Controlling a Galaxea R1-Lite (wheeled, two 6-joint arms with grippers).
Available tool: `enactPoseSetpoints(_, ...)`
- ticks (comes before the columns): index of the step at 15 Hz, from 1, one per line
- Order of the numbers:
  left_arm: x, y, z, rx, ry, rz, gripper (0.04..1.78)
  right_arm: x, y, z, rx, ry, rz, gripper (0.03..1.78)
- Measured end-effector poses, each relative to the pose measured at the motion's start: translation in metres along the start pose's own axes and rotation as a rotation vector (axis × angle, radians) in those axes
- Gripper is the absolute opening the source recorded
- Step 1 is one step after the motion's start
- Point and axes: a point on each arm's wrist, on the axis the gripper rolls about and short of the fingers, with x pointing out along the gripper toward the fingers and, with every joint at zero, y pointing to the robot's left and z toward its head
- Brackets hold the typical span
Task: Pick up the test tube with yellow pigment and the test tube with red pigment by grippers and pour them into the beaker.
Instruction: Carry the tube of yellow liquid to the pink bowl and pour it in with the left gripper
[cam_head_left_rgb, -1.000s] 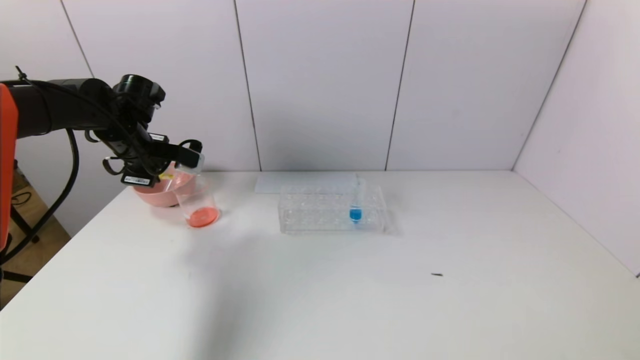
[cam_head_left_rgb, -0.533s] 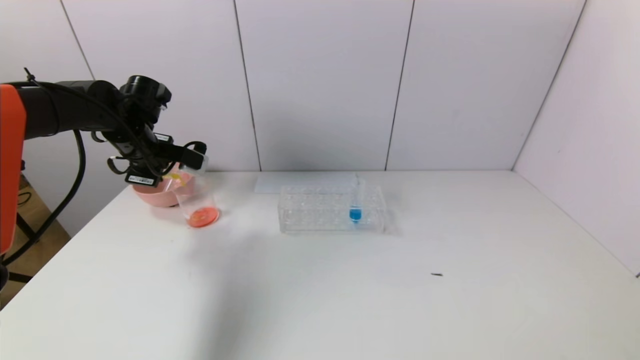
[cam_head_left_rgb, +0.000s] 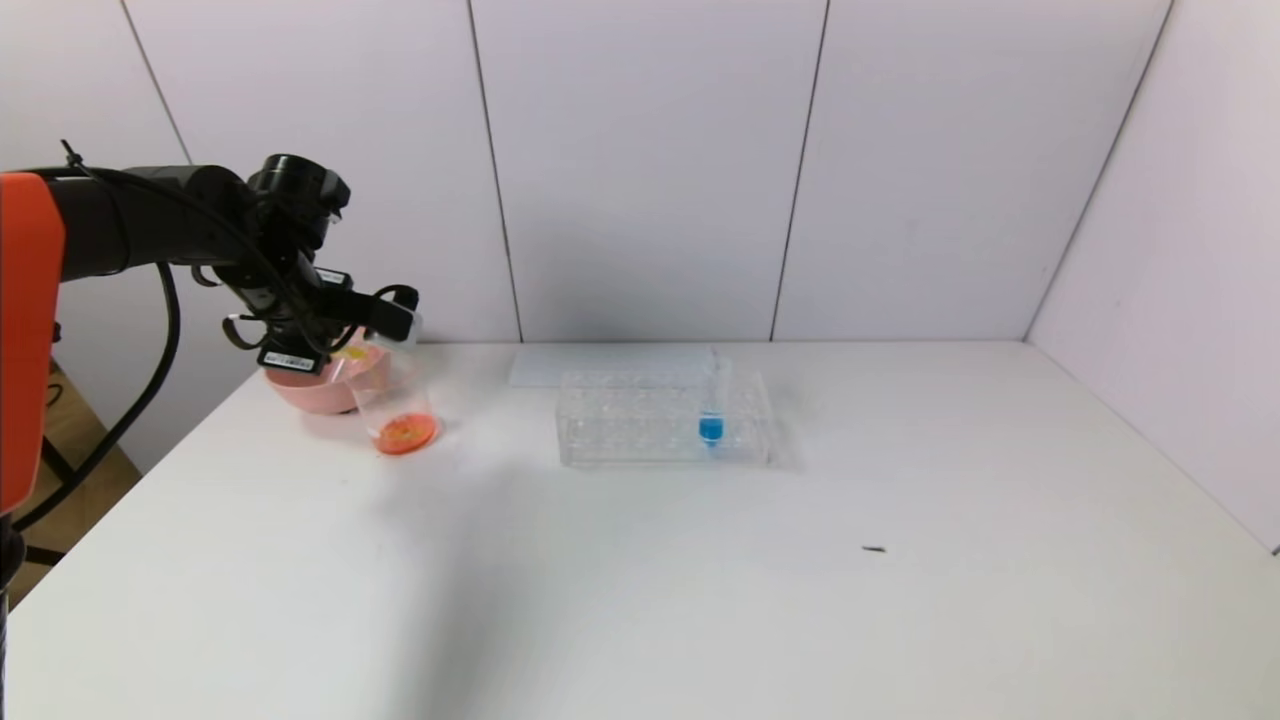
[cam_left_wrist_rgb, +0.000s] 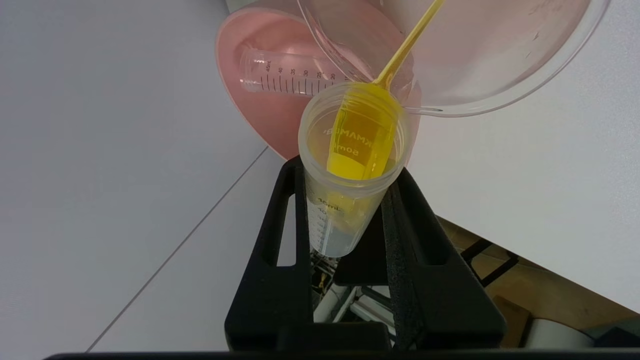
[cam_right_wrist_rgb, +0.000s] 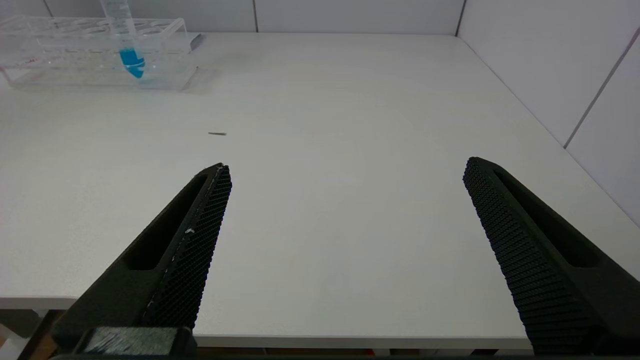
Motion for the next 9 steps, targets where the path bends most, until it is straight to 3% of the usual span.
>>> enactPoseSetpoints(9, -0.0008, -0.0002, 0.0041, 0.023, 0.018, -0.002, 0.44, 0.0000, 0.0000, 0.0000, 0.000, 0.000, 0.000, 1.70)
